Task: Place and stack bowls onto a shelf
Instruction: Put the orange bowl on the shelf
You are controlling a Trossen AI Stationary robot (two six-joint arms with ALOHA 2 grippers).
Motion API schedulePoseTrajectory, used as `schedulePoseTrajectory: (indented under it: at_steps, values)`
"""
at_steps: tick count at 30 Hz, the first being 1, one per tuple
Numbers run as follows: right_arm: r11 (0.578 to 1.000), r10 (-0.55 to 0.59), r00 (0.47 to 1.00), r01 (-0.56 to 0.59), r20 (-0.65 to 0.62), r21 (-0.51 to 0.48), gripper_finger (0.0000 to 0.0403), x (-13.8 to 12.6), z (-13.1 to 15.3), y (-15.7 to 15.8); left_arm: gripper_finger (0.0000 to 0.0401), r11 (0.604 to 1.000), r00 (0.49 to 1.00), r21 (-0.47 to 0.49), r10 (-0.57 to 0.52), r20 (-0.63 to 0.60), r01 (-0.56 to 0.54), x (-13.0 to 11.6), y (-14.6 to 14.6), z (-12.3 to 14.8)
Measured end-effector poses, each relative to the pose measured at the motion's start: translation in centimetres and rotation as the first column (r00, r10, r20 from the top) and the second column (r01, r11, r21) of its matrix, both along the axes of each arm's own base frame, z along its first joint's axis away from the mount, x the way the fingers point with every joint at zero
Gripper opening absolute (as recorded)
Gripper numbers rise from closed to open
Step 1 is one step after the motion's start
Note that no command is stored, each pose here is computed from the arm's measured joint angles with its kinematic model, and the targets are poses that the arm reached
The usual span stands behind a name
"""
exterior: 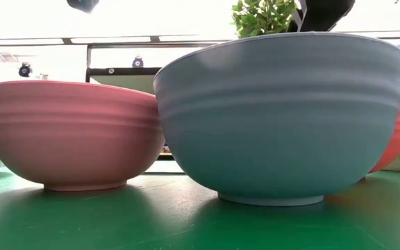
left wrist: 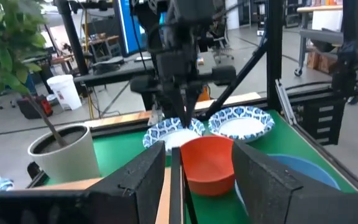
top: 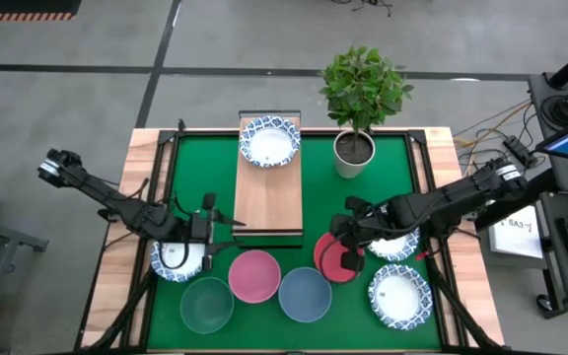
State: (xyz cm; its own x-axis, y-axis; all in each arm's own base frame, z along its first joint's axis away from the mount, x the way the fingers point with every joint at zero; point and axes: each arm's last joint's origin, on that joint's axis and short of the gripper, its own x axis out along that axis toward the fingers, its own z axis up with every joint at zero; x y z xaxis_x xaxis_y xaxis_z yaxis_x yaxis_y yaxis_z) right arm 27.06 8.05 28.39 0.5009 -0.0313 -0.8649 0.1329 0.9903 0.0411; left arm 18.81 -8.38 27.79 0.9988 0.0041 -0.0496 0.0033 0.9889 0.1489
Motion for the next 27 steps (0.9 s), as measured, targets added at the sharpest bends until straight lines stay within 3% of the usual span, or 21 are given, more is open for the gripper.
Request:
schedulePoseTrajectory:
  at_steps: [6,12,21,27]
  values:
    - [0.994,-0.094,0.995,0.096,-0.036,0.043,0.0009,0.6,-1.0,0.2,0.0168,0.998,1.000,0.067,-0.003,0.021,0.001,0.1,0.0,1.0]
    - [0.996,-0.088,0.992,0.090,-0.090,0.021,0.0019,1.2,-2.3,0.4,0.0168,0.997,1.000,0.072,-0.003,0.013,0.002,0.1,0.0,1.0]
    - [0.996,0.037,0.985,-0.051,-0.169,-0.076,0.0130,2.4,-4.4,0.3,0.0168,0.995,0.999,0.101,-0.002,-0.050,0.007,0.5,-0.2,0.0]
    - [0.990,0.018,0.975,-0.049,-0.222,-0.135,0.0180,3.5,-6.0,-1.3,0.0168,0.994,0.998,0.106,-0.002,-0.055,0.008,0.5,-0.2,0.0]
